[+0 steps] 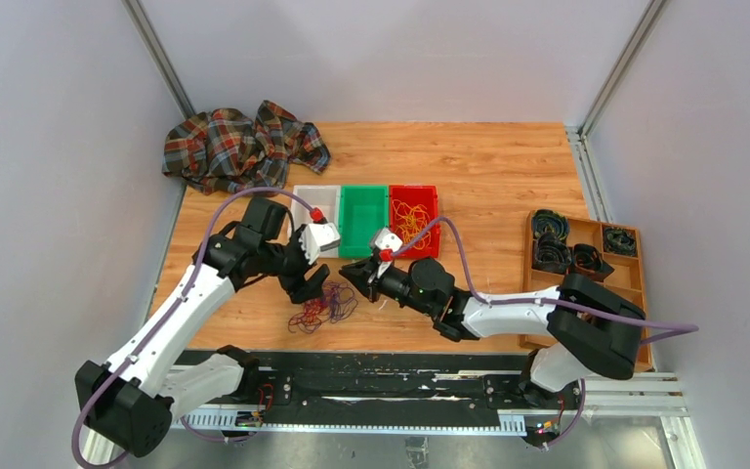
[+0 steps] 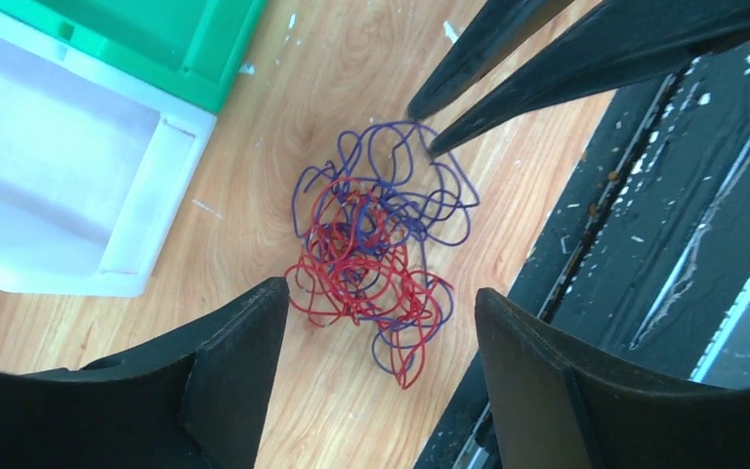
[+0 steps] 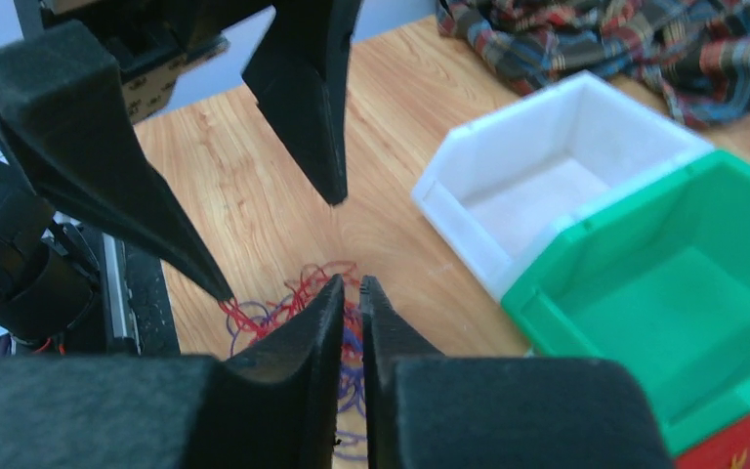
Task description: Untangle the cables
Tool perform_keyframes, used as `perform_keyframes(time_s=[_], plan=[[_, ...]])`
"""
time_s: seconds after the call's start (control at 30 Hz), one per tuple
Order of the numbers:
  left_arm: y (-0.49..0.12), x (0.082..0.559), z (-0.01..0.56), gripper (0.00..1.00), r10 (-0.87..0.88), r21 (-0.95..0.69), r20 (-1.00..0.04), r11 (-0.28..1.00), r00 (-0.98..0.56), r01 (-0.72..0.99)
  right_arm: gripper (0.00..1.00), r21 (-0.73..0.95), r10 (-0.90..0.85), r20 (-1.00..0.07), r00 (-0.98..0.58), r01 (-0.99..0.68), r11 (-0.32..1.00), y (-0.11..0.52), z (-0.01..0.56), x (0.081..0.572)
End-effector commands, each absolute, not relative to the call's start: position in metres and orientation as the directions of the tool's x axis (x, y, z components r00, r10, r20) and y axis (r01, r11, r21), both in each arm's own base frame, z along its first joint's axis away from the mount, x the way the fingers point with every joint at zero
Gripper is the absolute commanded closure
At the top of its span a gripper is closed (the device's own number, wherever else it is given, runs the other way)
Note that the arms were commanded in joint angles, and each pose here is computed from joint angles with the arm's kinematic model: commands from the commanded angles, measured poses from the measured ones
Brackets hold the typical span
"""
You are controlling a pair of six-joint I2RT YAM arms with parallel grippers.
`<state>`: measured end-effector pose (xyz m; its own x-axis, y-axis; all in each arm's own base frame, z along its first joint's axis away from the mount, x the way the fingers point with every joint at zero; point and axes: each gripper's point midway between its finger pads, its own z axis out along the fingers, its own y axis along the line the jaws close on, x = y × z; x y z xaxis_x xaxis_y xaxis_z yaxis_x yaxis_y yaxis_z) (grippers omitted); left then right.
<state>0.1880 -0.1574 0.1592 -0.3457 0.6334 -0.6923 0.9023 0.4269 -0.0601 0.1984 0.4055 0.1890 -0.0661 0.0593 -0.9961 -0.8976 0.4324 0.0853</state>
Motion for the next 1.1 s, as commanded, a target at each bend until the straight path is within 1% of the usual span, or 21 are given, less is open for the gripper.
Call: perform_keyframes(time_s=[0.0,0.07,0.13,0.2,0.23,0.3,0.4,0.53,0.57,0.6,0.63,0.67,0.7,0.73,0.87,0.97,1.07], plan=[[-0.141,0.201,0.131,0.27,0.688,-0.013,-0.612,0.484,-0.390,0.875,0.82,0.124,0.075,-0.992,-0.099,-0.855,0.504,0.387,0.177,0.201],[-0.134,0.208,0.120,0.29,0.706,-0.005,-0.562,0.518,-0.431,0.855,0.71,0.131,0.073,-0.991,-0.109,-0.831,0.540,0.377,0.171,0.204],[-0.132,0.208,0.112,0.29,0.726,-0.008,-0.538,0.503,-0.428,0.864,0.57,0.138,0.081,-0.990,-0.112,-0.800,0.584,0.365,0.168,0.208],[-0.130,0.211,0.101,0.31,0.739,0.007,-0.526,0.497,-0.420,0.868,0.51,0.148,0.090,-0.989,-0.117,-0.773,0.617,0.353,0.164,0.210],[-0.129,0.213,0.095,0.32,0.747,0.016,-0.524,0.490,-0.410,0.871,0.50,0.150,0.092,-0.989,-0.118,-0.763,0.629,0.348,0.162,0.210],[-0.127,0.214,0.084,0.36,0.760,0.025,-0.509,0.481,-0.403,0.876,0.50,0.152,0.092,-0.988,-0.121,-0.753,0.640,0.340,0.159,0.209],[-0.126,0.212,0.071,0.46,0.775,0.009,-0.484,0.467,-0.405,0.884,0.52,0.155,0.088,-0.988,-0.128,-0.745,0.649,0.332,0.155,0.207],[-0.129,0.208,0.058,0.54,0.792,-0.021,-0.472,0.430,-0.388,0.903,0.54,0.158,0.087,-0.987,-0.133,-0.739,0.655,0.326,0.151,0.205],[-0.128,0.210,0.055,0.59,0.794,-0.012,-0.469,0.432,-0.386,0.902,0.54,0.157,0.086,-0.987,-0.134,-0.740,0.653,0.327,0.151,0.205],[-0.128,0.214,0.054,0.67,0.796,0.002,-0.473,0.430,-0.378,0.903,0.55,0.156,0.084,-0.987,-0.134,-0.741,0.653,0.327,0.150,0.205],[-0.130,0.218,0.055,0.78,0.794,0.008,-0.482,0.427,-0.371,0.904,0.56,0.160,0.088,-0.987,-0.135,-0.740,0.653,0.326,0.150,0.205],[-0.135,0.222,0.060,0.92,0.785,0.006,-0.500,0.424,-0.365,0.905,0.57,0.165,0.094,-0.986,-0.138,-0.739,0.653,0.326,0.150,0.205],[-0.142,0.225,0.067,0.97,0.770,-0.002,-0.526,0.423,-0.360,0.906,0.58,0.172,0.103,-0.985,-0.138,-0.739,0.651,0.326,0.151,0.204],[-0.149,0.229,0.077,0.99,0.751,-0.011,-0.558,0.420,-0.354,0.908,0.60,0.179,0.111,-0.984,-0.141,-0.737,0.652,0.325,0.151,0.204],[-0.183,0.234,0.122,0.99,0.691,-0.024,-0.666,0.356,-0.281,0.934,0.63,0.195,0.124,-0.981,-0.151,-0.728,0.657,0.322,0.148,0.204],[-0.200,0.227,0.140,0.99,0.684,-0.044,-0.686,0.303,-0.249,0.952,0.63,0.202,0.133,-0.979,-0.152,-0.727,0.656,0.321,0.149,0.203],[-0.206,0.217,0.146,0.99,0.678,-0.093,-0.689,0.270,-0.258,0.958,0.63,0.208,0.142,-0.978,-0.151,-0.724,0.658,0.319,0.151,0.203]])
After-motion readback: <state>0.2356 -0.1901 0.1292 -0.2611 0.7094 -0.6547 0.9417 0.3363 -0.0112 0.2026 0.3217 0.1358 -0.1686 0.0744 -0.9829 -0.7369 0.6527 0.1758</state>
